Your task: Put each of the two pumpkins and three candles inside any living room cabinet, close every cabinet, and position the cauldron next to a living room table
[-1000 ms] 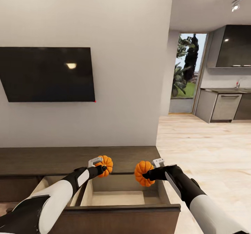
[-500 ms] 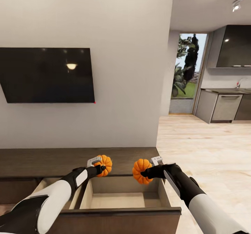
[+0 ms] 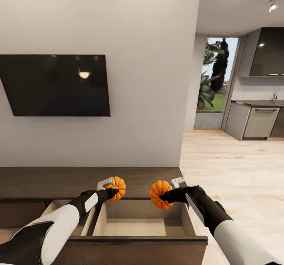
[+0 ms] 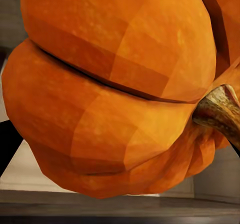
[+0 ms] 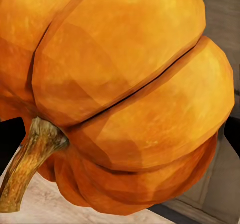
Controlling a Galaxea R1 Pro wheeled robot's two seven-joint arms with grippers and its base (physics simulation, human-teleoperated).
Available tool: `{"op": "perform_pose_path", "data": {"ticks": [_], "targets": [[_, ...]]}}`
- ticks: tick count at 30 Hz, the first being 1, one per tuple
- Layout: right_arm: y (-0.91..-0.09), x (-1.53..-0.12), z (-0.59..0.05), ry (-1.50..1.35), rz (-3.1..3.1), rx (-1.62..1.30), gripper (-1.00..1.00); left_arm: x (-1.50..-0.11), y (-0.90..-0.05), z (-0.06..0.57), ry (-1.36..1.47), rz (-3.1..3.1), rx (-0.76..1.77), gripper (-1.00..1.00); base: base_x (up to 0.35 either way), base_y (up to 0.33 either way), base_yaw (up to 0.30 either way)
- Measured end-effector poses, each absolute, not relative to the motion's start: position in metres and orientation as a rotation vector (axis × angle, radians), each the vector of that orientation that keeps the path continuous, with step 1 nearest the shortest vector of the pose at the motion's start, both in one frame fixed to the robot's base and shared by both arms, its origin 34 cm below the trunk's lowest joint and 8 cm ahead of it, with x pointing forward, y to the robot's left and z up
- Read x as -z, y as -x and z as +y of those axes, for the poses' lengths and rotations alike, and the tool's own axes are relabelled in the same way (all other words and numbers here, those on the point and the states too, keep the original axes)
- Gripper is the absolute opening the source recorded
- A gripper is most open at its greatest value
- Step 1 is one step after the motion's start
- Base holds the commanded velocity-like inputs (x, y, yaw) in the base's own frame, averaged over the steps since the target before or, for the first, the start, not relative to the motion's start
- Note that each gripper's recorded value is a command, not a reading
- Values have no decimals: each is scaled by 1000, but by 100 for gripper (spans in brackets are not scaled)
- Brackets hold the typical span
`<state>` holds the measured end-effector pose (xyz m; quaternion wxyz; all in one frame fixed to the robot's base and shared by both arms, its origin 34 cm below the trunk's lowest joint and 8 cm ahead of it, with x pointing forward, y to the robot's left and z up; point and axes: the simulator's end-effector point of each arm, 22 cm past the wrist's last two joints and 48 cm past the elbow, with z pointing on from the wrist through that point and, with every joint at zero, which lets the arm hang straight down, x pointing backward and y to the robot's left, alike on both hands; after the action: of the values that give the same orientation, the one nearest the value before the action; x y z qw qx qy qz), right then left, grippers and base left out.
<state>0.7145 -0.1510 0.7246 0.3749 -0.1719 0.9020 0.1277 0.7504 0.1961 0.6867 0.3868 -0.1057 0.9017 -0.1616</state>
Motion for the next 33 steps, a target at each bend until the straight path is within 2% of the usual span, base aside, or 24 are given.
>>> {"op": "perform_pose_path", "data": {"ticks": [15, 33], "targets": [[-708, -682, -159, 417, 2341, -318, -100, -638, -730, 193, 152, 2417, 354, -100, 0, 0, 24], [-709, -677, -161, 409, 2354, -318, -100, -676, -748, 185, 114, 2446, 384, -100, 0, 0, 0]]}}
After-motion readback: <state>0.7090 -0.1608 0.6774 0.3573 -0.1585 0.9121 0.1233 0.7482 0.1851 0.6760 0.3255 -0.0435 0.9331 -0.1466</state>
